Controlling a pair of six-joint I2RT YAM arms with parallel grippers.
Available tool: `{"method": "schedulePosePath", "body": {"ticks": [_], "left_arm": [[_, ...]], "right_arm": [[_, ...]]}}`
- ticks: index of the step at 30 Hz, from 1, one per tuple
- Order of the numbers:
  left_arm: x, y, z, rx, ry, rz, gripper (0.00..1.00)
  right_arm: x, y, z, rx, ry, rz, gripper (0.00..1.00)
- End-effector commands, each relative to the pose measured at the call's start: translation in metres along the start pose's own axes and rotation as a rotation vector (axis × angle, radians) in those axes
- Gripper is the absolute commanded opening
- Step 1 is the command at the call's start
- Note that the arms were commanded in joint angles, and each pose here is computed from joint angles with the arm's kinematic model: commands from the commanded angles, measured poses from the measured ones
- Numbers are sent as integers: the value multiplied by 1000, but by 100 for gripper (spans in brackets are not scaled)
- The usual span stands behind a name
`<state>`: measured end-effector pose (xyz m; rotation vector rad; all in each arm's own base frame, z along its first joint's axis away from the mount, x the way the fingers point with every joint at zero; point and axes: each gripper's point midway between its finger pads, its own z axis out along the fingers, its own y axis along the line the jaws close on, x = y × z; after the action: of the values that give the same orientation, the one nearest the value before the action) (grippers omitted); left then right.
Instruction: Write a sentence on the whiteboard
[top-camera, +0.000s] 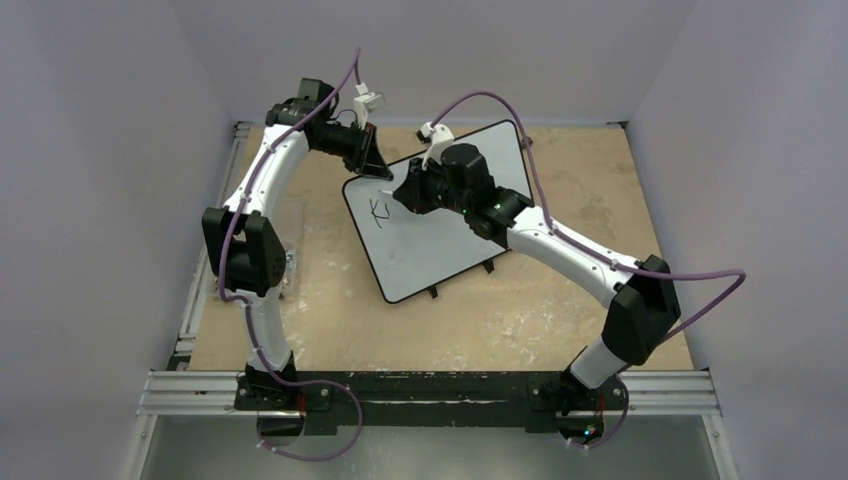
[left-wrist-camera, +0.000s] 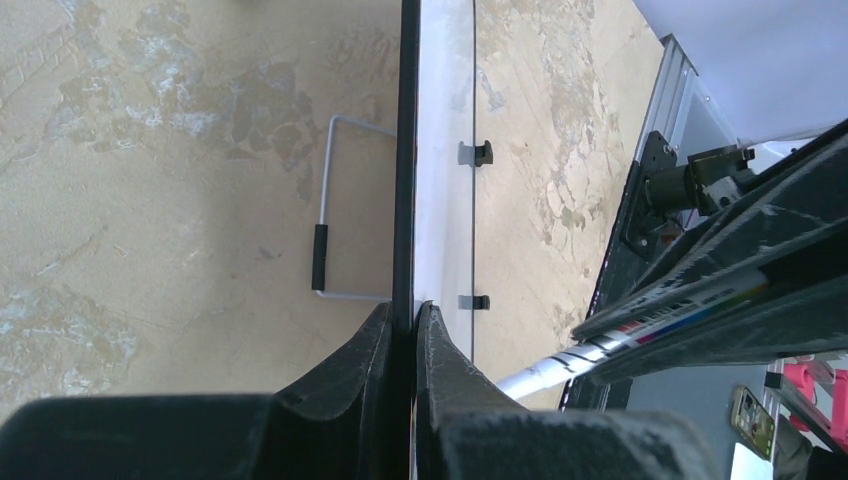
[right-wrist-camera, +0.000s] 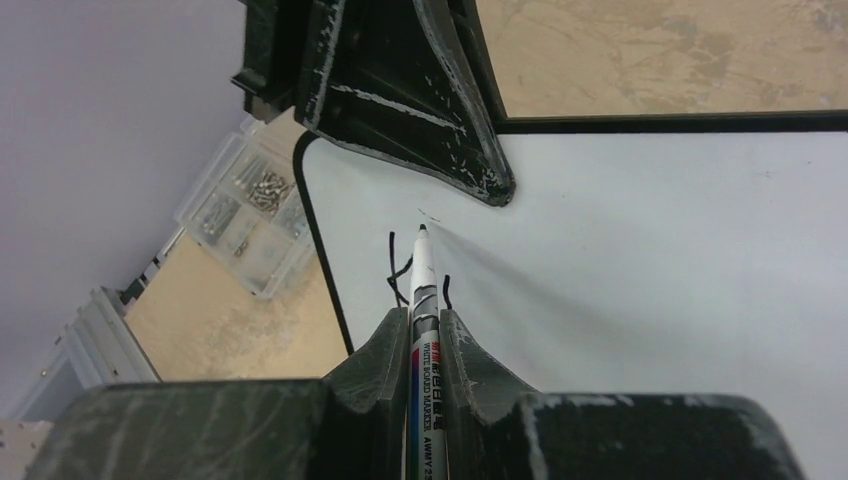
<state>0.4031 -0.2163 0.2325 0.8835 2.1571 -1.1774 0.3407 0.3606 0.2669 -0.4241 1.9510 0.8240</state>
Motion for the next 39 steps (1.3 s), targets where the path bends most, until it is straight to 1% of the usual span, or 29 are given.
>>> {"method": "schedulePosePath", "body": {"ticks": [1,7,15,22,29,39], "left_arm": [[-7,0,-7,-89,20,148,0],[-6,0,-5,-93,24,150,0],[-7,-3,-6,-83,19,154,0],[-9,-5,-6,-79,15,159,0],[-9,-7,-7,-77,14,163,0],[-10,-9,-9,-79,11,166,0]], "right_arm": [[-6,-9,9,35,-20,-11,0],[16,-28,8,75,32,-17,0],[17,-32,-2,100,28,-13,0],[8,-20,-4,47,15,-15,0],[-21,8,-14,-66,-49,-8,0],[-17,-11,-23,-13,-65,12,0]]}}
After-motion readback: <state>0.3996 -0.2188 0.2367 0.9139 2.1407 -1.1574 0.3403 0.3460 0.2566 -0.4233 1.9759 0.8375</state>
